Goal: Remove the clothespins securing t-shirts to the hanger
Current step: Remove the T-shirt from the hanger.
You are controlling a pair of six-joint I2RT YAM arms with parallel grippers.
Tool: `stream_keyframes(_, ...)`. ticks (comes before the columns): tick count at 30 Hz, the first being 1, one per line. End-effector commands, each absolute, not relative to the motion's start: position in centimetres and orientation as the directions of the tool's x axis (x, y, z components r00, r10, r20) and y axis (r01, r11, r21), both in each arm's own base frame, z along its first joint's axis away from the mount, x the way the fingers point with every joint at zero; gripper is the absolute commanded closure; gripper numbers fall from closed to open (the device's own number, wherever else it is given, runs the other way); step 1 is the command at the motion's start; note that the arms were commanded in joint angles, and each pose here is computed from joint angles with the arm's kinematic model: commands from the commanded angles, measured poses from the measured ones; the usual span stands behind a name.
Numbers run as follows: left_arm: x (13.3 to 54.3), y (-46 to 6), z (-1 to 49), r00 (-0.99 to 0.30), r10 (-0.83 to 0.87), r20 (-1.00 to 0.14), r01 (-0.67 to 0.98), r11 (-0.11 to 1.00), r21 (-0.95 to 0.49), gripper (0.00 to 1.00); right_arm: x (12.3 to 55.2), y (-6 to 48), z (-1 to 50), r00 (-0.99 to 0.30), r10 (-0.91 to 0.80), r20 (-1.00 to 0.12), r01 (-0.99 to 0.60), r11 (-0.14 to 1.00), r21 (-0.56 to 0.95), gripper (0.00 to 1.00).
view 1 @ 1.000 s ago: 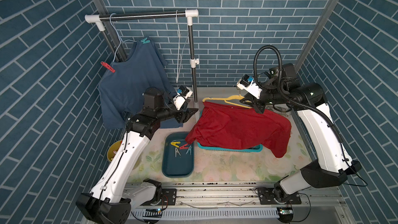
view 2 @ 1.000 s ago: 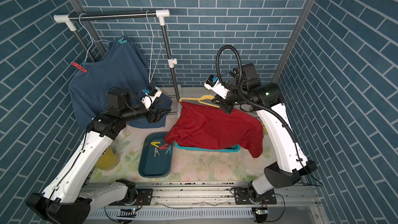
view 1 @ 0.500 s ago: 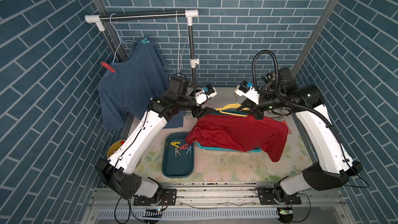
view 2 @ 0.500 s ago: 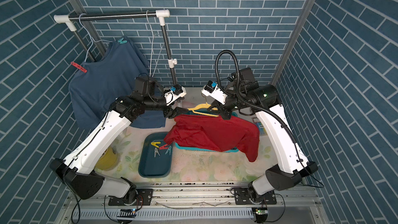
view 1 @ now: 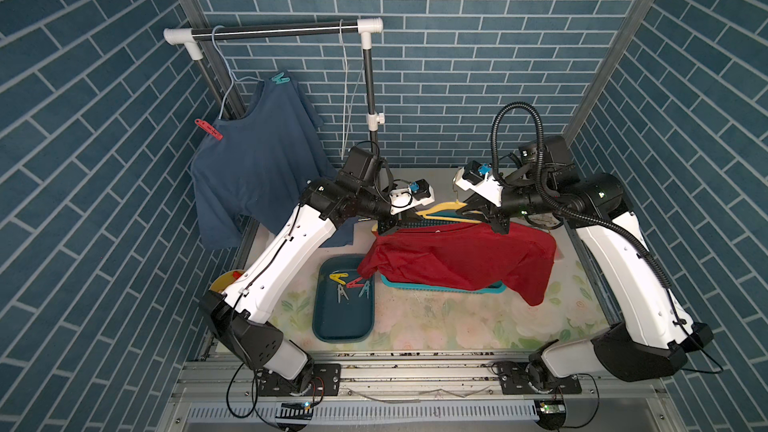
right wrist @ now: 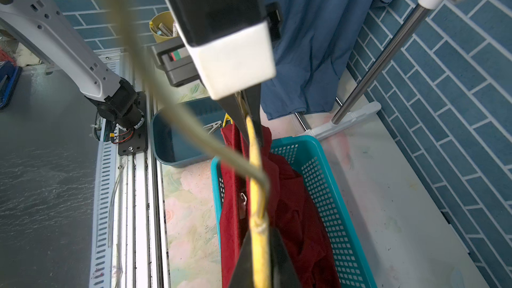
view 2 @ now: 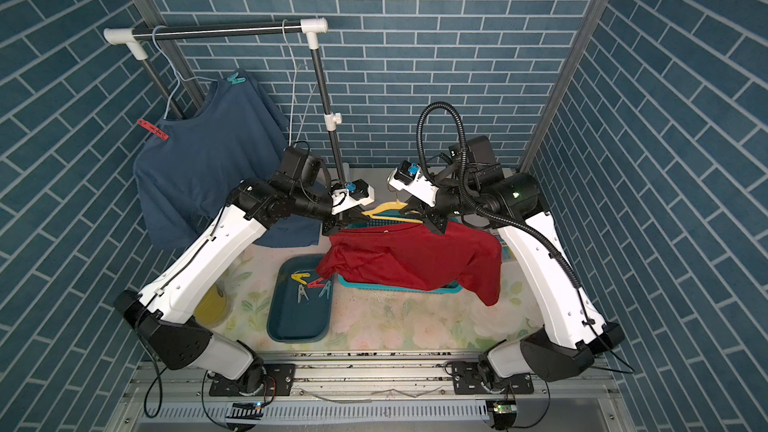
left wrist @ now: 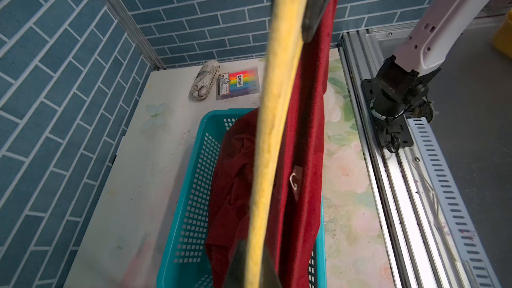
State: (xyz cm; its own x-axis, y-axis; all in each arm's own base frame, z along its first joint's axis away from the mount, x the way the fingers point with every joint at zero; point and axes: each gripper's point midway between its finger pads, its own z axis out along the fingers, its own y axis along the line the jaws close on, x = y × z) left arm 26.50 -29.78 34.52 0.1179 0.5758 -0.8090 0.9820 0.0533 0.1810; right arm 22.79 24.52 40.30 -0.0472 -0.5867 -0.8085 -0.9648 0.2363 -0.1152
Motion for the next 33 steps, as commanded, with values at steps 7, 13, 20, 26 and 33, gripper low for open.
stream_keyframes(7, 25.9, -28.6, 37.0, 0.138, 0.578, -0.804, 0.983, 0.021, 0.184, 1.0, 20.7, 21.4, 43.5, -0.083, -0.533, -0.842, -0.921, 0.365, -0.14, 0.39)
stream_keyframes(13, 25.8, -28.2, 37.7, 0.141, 0.562, -0.815, 0.983, 0.019, 0.183, 1.0, 19.4, 19.7, 42.6, -0.129, -0.542, -0.83, -0.903, 0.41, -0.127, 0.34)
stream_keyframes(20, 24.9, -27.2, 38.5, 0.129, 0.554, -0.823, 0.987, 0.005, 0.158, 1.0, 19.9, 16.7, 40.4, -0.18, -0.598, -0.781, -0.832, 0.516, -0.203, 0.3)
stream_keyframes(26, 24.1, -26.5, 39.8, 0.111, 0.52, -0.847, 0.992, -0.012, 0.123, 1.0, 20.0, 17.1, 37.9, -0.292, -0.666, -0.686, -0.871, 0.481, -0.097, 0.31)
stream_keyframes(33, 22.8, -26.3, 41.3, 0.107, 0.467, -0.878, 0.994, -0.045, 0.097, 1.0, 21.0, 17.6, 38.1, -0.236, -0.669, -0.705, -0.874, 0.463, -0.147, 0.32)
